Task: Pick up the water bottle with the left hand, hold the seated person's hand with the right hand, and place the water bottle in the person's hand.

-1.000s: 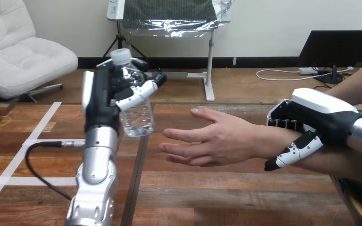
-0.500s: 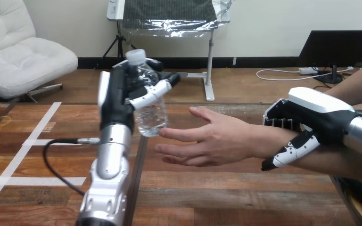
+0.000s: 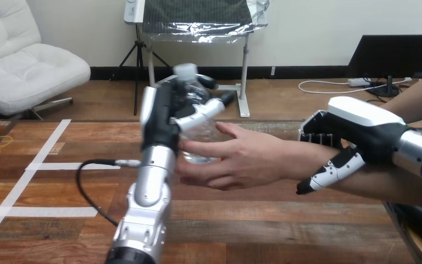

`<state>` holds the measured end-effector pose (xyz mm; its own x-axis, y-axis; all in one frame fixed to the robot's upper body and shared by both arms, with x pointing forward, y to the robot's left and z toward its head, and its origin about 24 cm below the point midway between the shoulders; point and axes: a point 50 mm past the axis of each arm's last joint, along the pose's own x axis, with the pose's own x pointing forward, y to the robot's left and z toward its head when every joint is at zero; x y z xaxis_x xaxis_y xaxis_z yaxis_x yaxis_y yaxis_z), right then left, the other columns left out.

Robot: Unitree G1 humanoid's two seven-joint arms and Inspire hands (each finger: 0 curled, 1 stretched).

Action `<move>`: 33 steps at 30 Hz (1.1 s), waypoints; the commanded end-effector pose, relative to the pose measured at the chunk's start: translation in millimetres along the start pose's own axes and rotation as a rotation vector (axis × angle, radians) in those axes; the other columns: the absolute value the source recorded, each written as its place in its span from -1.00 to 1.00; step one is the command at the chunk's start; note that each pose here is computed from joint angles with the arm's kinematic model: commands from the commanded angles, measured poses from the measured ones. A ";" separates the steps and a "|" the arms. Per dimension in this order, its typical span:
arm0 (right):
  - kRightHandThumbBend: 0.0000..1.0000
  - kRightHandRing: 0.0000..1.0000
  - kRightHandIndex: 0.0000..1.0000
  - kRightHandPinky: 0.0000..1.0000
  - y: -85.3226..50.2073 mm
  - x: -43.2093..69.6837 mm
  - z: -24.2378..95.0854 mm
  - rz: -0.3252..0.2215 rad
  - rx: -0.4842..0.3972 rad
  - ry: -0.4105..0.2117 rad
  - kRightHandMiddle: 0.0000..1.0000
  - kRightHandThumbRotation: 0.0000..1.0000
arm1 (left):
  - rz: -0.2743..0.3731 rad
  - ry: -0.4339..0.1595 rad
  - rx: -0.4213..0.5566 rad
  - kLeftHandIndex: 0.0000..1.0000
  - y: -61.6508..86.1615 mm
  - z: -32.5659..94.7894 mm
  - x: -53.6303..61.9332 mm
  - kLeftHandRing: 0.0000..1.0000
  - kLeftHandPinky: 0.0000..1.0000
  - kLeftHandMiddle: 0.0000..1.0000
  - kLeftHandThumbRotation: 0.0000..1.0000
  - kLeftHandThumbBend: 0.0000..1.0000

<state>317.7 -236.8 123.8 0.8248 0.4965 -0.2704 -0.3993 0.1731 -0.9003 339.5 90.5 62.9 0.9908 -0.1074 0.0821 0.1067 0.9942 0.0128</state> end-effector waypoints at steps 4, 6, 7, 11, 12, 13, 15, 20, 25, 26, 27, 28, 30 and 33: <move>0.76 -0.31 -0.15 -0.40 -0.4 2.9 -5.7 0.008 0.016 0.063 -0.20 -0.31 | -0.079 -0.119 -0.020 -0.09 -27.1 31.4 16.2 -0.31 -0.40 -0.19 -1.00 0.37; 0.76 -0.31 -0.15 -0.40 -0.5 3.6 -4.7 0.008 0.015 0.062 -0.20 -0.30 | -0.086 -0.116 -0.022 -0.09 -29.7 30.9 16.0 -0.31 -0.40 -0.19 -1.00 0.38; 0.77 -0.31 -0.15 -0.40 -0.5 4.2 -4.0 0.009 0.015 0.062 -0.19 -0.29 | -0.093 -0.115 -0.027 -0.09 -32.2 30.4 15.8 -0.31 -0.40 -0.19 -1.00 0.39; 0.79 -0.31 -0.14 -0.41 -0.4 5.7 -2.3 0.007 0.016 0.059 -0.20 -0.26 | -0.109 -0.112 -0.038 -0.10 -38.3 29.1 15.0 -0.31 -0.40 -0.20 -1.00 0.41; 0.80 -0.32 -0.15 -0.41 -0.3 6.0 -2.0 0.007 0.016 0.057 -0.20 -0.25 | -0.111 -0.112 -0.039 -0.10 -39.2 28.9 14.9 -0.31 -0.40 -0.20 -1.00 0.41; 0.80 -0.32 -0.14 -0.41 -0.3 6.4 -1.5 0.006 0.017 0.054 -0.20 -0.25 | -0.117 -0.110 -0.042 -0.11 -41.3 28.3 14.5 -0.31 -0.40 -0.20 -1.00 0.41; 0.80 -0.32 -0.14 -0.41 -0.2 6.9 -0.8 0.006 0.018 0.052 -0.20 -0.24 | -0.122 -0.108 -0.045 -0.11 -43.2 27.8 14.0 -0.31 -0.40 -0.20 -1.00 0.42; 0.80 -0.30 -0.14 -0.40 -0.3 8.3 0.5 0.008 0.020 0.052 -0.19 -0.24 | -0.141 -0.095 -0.059 -0.11 -48.9 26.1 12.3 -0.30 -0.40 -0.19 -1.00 0.44; 0.79 -0.27 -0.13 -0.38 -0.3 9.1 1.5 0.007 0.018 0.053 -0.17 -0.24 | -0.161 -0.090 -0.077 -0.09 -52.6 24.9 10.2 -0.29 -0.40 -0.18 -1.00 0.44; 0.78 -0.27 -0.12 -0.38 -0.3 9.2 1.6 0.007 0.018 0.053 -0.17 -0.24 | -0.164 -0.090 -0.079 -0.09 -53.2 24.6 9.8 -0.29 -0.40 -0.18 -1.00 0.44; 0.78 -0.27 -0.12 -0.38 -0.3 9.4 1.8 0.006 0.017 0.053 -0.17 -0.25 | -0.168 -0.089 -0.084 -0.09 -54.1 24.1 9.1 -0.29 -0.40 -0.19 -1.00 0.44; 0.77 -0.27 -0.12 -0.38 -0.3 9.5 1.9 0.005 0.016 0.053 -0.17 -0.25 | -0.170 -0.088 -0.087 -0.09 -54.8 23.7 8.7 -0.30 -0.40 -0.19 -1.00 0.44; 0.77 -0.28 -0.13 -0.39 -0.3 9.7 2.0 0.005 0.017 0.054 -0.17 -0.26 | -0.173 -0.087 -0.089 -0.10 -55.7 23.3 7.9 -0.30 -0.40 -0.19 -1.00 0.44; 0.76 -0.29 -0.13 -0.40 -0.2 9.7 2.0 0.004 0.019 0.055 -0.17 -0.28 | -0.177 -0.088 -0.085 -0.11 -56.6 22.8 6.9 -0.31 -0.41 -0.20 -1.00 0.44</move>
<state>320.5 -230.4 122.8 0.8318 0.4744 -0.2882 -0.4087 0.1722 -0.8963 335.1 71.7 47.1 0.9859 -0.1667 0.0160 0.1671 0.9856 -0.0257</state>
